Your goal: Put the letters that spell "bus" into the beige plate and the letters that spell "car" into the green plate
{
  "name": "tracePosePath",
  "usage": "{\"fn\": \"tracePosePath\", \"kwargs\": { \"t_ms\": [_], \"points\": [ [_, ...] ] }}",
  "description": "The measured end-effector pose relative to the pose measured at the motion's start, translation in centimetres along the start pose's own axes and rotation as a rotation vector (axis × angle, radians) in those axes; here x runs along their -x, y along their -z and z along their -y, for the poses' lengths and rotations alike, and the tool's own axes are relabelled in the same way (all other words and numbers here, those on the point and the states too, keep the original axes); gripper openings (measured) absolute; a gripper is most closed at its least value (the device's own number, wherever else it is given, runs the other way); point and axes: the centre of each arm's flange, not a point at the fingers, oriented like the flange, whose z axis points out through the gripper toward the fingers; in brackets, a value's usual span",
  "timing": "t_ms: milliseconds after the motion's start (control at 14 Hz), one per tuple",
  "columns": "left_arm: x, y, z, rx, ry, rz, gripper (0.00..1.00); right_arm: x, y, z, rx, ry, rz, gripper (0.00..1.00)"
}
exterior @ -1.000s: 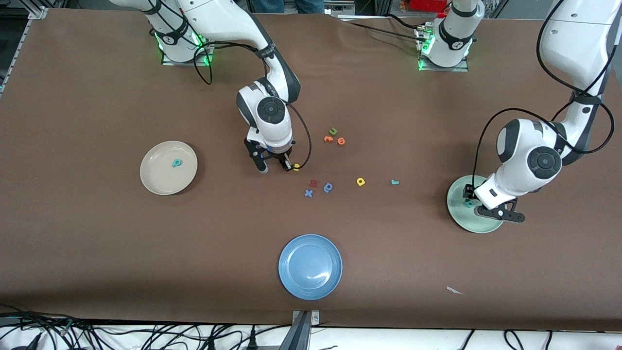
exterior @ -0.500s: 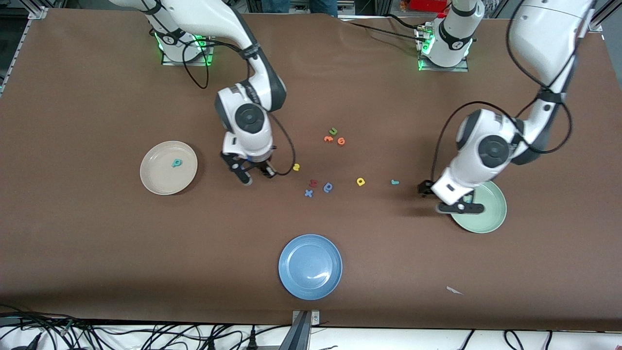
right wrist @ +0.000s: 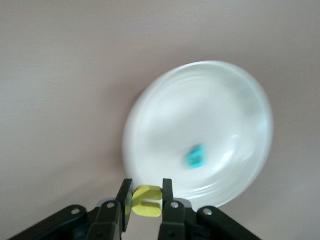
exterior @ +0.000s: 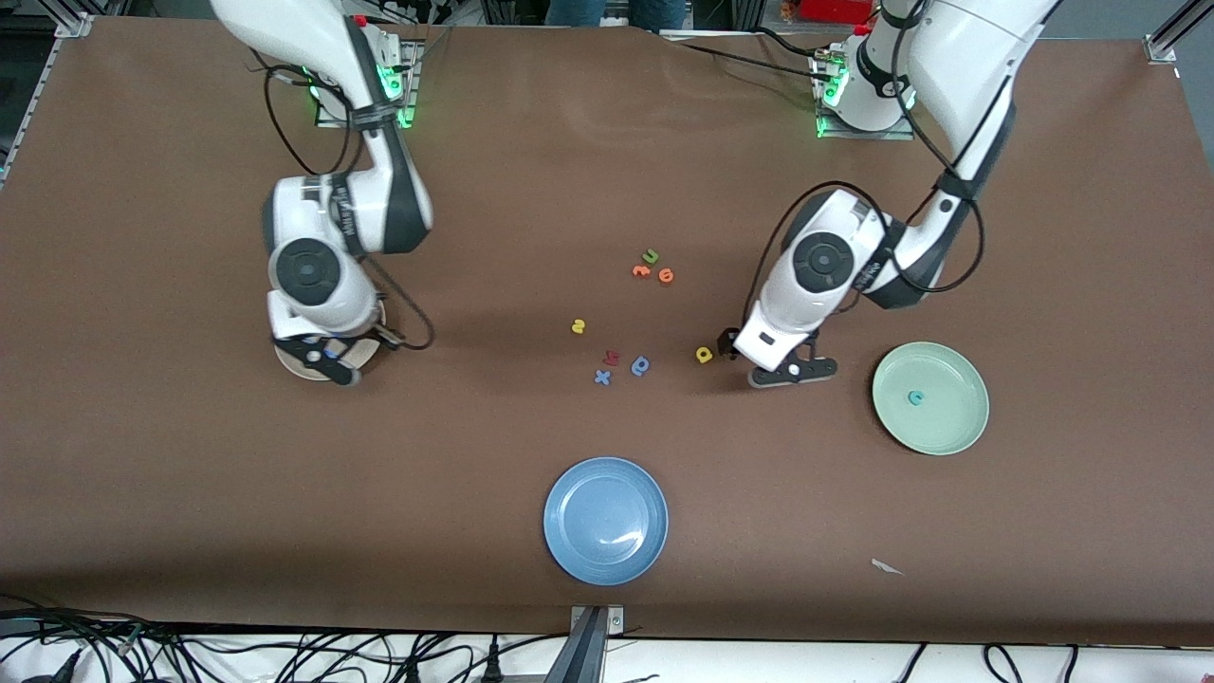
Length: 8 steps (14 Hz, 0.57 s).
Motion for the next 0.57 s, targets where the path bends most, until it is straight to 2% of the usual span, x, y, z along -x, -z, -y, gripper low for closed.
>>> {"fn": "tracePosePath", "kwargs": {
  "t_ms": [214,429,571],
  "points": [
    [0.2,-1.0,-2.2,0.027,0.046,0.023,0.98,-1.0,-4.1,-6.1,0.022,0.095,0.083,0.27],
    [-0.2,-2.7,-3.3,0.033,0.082,0.039,0.97,-1.4,-7.5,-9.1,0.004,0.143,0.124,0.27],
    [-0.2,-3.5,-4.4,0.037,0.106,0.045,0.96,-1.2,-8.4,-8.9,-0.006,0.15,0.135,0.27]
  ]
}}
